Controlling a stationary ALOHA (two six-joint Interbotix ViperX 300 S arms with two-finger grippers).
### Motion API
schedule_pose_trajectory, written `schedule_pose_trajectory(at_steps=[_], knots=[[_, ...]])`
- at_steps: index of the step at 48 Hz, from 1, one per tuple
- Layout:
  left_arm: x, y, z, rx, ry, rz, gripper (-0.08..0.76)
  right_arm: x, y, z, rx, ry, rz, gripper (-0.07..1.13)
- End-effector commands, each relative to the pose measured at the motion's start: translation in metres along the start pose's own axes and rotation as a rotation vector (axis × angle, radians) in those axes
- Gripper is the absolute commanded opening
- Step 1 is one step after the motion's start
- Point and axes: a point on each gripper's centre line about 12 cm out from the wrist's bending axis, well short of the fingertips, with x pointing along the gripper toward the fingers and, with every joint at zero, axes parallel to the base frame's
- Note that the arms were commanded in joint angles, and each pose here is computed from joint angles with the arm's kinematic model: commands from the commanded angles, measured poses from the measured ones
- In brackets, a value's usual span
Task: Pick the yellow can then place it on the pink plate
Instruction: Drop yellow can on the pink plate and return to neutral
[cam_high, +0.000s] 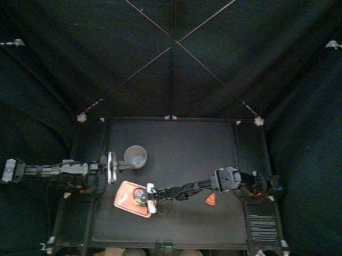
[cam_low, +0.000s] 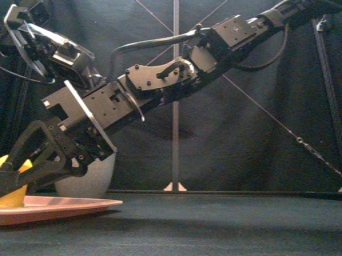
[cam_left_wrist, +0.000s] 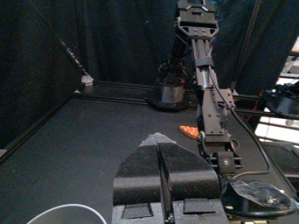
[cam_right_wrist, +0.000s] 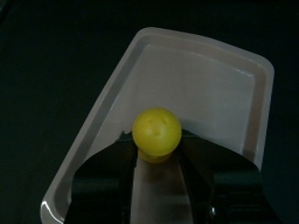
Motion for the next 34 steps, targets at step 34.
schedule_pose_trajectory(at_steps=[34], knots=[[0.002,0.000,0.005,0.004,-0.019,0.001,0.001,-0.066,-0.016,0.049,-0.001,-0.217,-0.024,0.92]])
